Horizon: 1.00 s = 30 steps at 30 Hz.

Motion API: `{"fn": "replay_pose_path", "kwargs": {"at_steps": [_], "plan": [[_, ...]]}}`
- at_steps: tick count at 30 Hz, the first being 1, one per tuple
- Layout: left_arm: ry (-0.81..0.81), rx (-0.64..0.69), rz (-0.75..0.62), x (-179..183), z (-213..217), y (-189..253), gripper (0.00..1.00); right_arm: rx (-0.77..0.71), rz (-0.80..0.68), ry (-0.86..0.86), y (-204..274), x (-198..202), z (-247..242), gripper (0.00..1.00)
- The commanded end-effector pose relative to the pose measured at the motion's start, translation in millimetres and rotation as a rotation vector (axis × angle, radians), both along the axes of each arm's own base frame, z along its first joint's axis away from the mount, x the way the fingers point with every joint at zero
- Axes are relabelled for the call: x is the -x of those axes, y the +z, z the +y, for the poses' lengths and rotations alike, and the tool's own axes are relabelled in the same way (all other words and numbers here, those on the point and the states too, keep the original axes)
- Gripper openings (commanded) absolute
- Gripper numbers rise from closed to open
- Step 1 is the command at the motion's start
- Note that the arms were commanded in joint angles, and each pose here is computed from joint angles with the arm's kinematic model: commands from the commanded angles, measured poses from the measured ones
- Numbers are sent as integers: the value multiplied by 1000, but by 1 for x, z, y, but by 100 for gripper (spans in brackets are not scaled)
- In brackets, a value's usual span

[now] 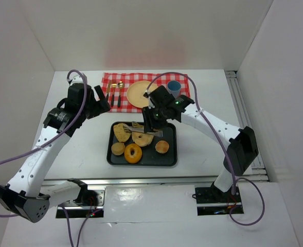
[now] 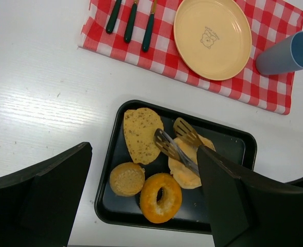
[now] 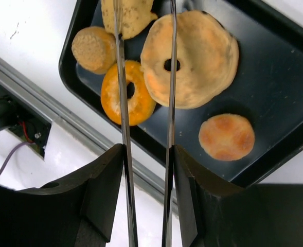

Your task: Place the bread

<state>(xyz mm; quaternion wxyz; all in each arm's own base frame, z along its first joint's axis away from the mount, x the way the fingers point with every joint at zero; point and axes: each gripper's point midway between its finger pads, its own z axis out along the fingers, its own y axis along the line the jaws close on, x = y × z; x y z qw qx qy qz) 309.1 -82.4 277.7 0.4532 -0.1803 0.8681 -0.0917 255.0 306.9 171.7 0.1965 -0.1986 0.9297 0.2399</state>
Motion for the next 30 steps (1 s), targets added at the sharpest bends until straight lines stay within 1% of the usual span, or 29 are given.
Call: {"fn": "replay_pose_path", "kwargs": {"at_steps": [1,5,7,11,15,18,19,20,24,25,28,29,30], "plan": [[6,2,-23,2,6,5,96,-32,-44,12,18,-15,6,50],[6,8,-41,2,6,10,96,-21,-49,18,14,-28,11,50],[1,-2,-32,3,6,6,96,-20,-40,33,13,-27,13,50],[10,0,-40,1,8,7,96,12,-8,58,-5,-28,15,50],[3,6,-39,3,8,6,96,-15,1,87,-1,-26,22,50],[3,3,-30,4,8,2,96,-56,16,140,3,-22,31,50],[3,3,-30,4,8,2,96,-63,-1,148,9,-25,33,50],[3,3,-30,4,8,2,96,-63,-1,148,9,-25,33,48],[3,3,-30,4,8,2,96,-113,-44,149,29,-28,38,35],[3,6,-39,5,8,5,96,-120,-39,143,30,-30,36,28],[-2,1,-48,5,8,9,96,-138,-47,121,43,-31,32,17],[-2,1,-48,5,8,9,96,-146,-58,121,49,-30,31,11],[8,-6,-50,4,11,9,96,-141,-51,121,48,-28,30,9]]}}
